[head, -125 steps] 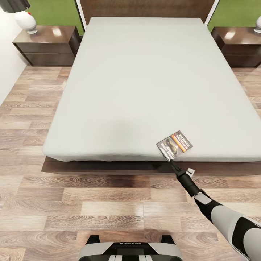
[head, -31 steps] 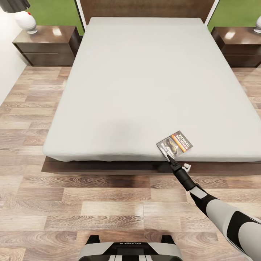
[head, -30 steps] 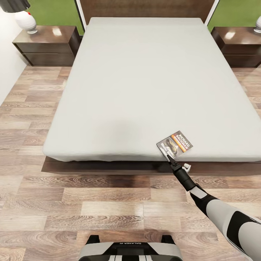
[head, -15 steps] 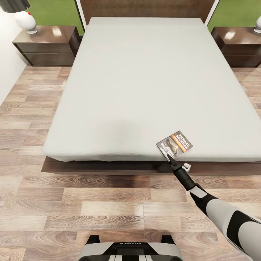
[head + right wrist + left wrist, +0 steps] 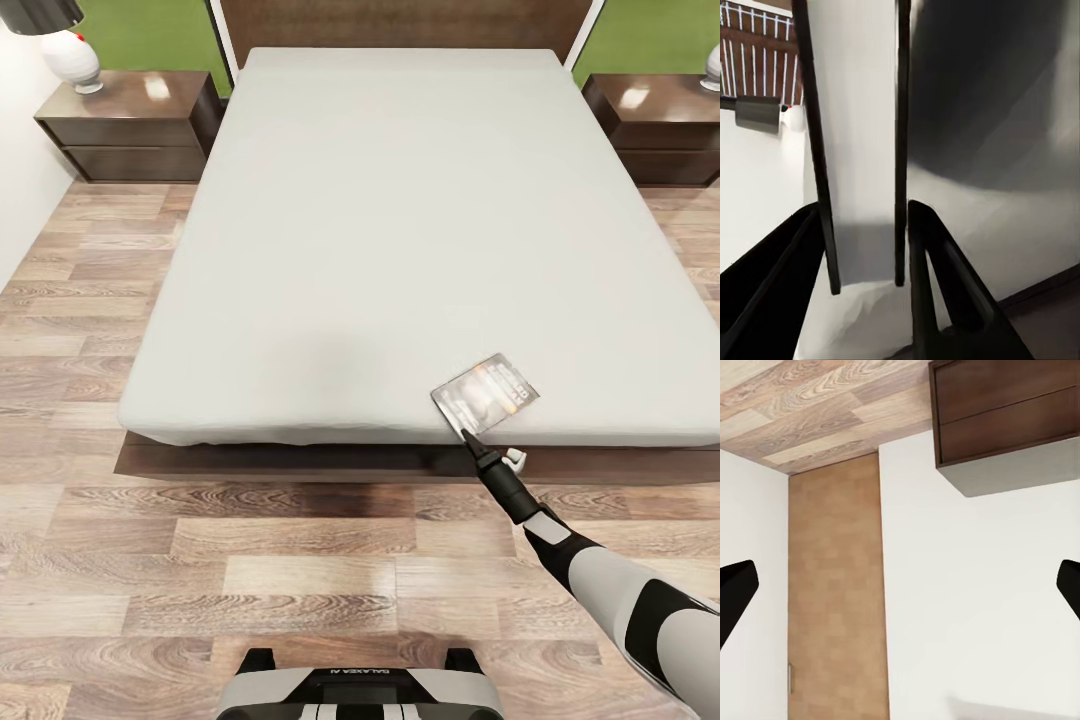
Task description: In the bedroom, move the book from the bed onto either nightstand, and place the two sandals side by side next to the bed.
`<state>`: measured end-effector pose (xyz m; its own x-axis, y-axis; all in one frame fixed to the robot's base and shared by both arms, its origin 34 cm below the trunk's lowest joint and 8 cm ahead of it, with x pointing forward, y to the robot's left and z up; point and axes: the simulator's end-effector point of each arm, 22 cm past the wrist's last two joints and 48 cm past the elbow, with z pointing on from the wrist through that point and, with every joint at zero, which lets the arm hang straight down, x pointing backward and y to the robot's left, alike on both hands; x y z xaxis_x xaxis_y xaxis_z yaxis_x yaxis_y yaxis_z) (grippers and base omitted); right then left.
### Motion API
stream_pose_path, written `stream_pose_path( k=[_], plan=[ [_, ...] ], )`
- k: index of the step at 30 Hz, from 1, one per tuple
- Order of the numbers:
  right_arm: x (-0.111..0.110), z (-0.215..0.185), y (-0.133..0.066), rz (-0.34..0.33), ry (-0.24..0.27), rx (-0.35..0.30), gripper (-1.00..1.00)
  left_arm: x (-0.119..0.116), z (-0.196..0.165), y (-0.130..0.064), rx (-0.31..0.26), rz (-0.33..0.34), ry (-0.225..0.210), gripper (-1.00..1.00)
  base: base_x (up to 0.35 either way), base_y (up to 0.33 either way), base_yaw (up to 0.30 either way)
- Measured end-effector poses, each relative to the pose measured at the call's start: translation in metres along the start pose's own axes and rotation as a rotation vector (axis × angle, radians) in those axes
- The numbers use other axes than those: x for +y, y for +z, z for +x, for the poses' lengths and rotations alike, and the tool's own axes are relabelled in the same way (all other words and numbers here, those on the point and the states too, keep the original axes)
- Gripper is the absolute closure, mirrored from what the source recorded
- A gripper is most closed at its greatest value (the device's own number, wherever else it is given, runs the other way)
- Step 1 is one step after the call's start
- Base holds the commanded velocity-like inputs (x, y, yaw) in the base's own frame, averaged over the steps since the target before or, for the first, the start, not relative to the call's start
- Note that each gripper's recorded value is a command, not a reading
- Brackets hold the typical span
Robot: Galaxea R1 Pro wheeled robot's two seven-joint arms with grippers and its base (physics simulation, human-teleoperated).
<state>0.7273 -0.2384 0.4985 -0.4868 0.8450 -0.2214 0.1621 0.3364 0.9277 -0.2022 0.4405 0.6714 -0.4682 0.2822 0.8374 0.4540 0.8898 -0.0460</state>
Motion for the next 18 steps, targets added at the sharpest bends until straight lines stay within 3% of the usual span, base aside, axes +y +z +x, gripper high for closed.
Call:
stream_pose_path(
  k=[18],
  plan=[
    [-0.0003,-0.0014,-0.0001,0.001,0.000,-0.003,1.00,0.0000,-0.0001,0.0000,0.000,0.001,0.000,-1.00,0.000,0.000,0.000]
  ],
)
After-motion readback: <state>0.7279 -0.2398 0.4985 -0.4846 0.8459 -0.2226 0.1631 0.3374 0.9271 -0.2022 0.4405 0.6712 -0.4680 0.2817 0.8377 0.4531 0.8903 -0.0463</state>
